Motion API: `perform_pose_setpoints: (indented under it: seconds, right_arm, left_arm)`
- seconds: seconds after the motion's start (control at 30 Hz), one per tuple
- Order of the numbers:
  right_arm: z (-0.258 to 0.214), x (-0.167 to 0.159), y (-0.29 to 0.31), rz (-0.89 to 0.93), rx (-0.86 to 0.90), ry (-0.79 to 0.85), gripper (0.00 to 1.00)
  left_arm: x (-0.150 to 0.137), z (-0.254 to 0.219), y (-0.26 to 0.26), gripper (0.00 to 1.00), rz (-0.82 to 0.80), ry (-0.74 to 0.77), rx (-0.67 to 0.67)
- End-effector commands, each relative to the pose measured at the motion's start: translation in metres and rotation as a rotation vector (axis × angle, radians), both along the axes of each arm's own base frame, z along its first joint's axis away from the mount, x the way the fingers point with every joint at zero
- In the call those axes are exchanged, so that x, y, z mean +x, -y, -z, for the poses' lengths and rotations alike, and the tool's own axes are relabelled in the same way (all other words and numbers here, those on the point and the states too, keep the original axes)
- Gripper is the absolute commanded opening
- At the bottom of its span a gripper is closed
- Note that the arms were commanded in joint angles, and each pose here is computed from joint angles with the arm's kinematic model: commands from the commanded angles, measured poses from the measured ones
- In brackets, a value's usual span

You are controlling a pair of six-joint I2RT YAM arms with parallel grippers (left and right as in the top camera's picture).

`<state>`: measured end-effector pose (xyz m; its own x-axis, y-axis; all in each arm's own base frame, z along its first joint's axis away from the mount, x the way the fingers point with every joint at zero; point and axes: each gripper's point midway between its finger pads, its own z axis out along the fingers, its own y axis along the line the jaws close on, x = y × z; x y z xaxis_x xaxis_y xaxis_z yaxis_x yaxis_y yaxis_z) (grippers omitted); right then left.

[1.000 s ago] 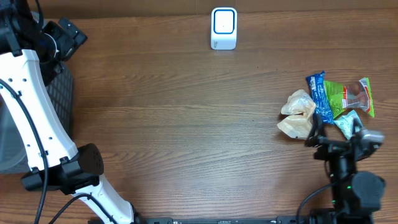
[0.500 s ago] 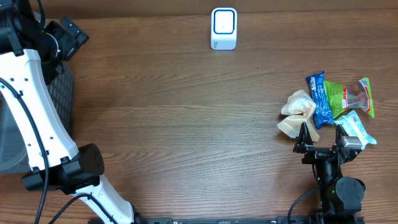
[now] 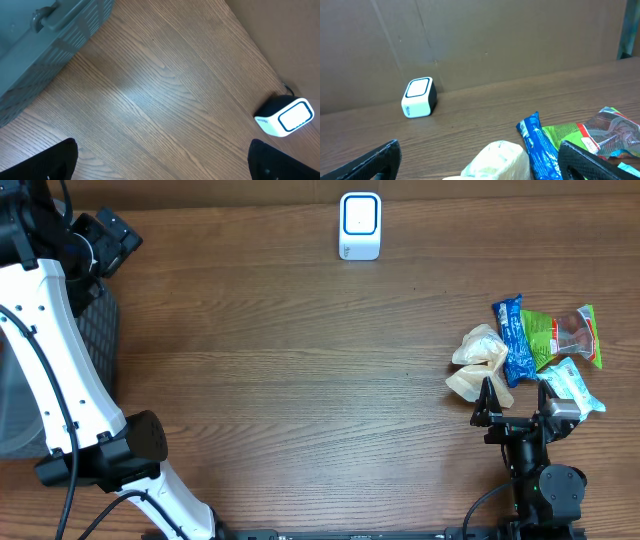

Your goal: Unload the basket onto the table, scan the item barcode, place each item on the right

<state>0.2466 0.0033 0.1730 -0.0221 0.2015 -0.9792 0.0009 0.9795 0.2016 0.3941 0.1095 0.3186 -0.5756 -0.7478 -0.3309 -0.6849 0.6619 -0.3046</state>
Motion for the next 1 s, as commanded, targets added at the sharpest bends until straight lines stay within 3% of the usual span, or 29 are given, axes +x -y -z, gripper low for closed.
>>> perform_pose_setpoints:
  seconds: [0.0,0.47,0.6,0.7,0.8,0.87,0.97]
  right_arm:
    - [0.002,0.0,-0.002,-0.011,-0.004,0.005,1.0]
    - [0.002,0.0,-0.002,-0.011,-0.004,0.005,1.0]
    - [0.002,0.0,-0.002,-0.011,-0.004,0.005,1.0]
    - [0.002,0.0,-0.002,-0.011,-0.004,0.005,1.0]
    - [0.002,0.0,-0.002,-0.011,-0.004,0.005,1.0]
    - [0.002,0.0,-0.002,-0.011,-0.004,0.005,1.0]
    - [0.002,0.0,-0.002,-0.011,-0.004,0.005,1.0]
  left_arm:
    - [-0.005,-0.013,0.005,1.0,-0.001,0.036,0.004]
    - [-0.006,-0.016,0.009,1.0,0.01,0.04,0.009]
    - [-0.023,-0.019,0.008,1.0,0.018,0.022,0.177]
    - [-0.021,-0.024,0.014,1.0,0.015,0.126,0.318]
    - [-0.015,-0.024,0.031,1.0,0.133,0.3,0.452]
    - [-0.021,-0.015,0.051,1.0,0.272,0.492,0.508]
    - [-0.037,0.006,0.075,1.0,0.499,0.656,0.601]
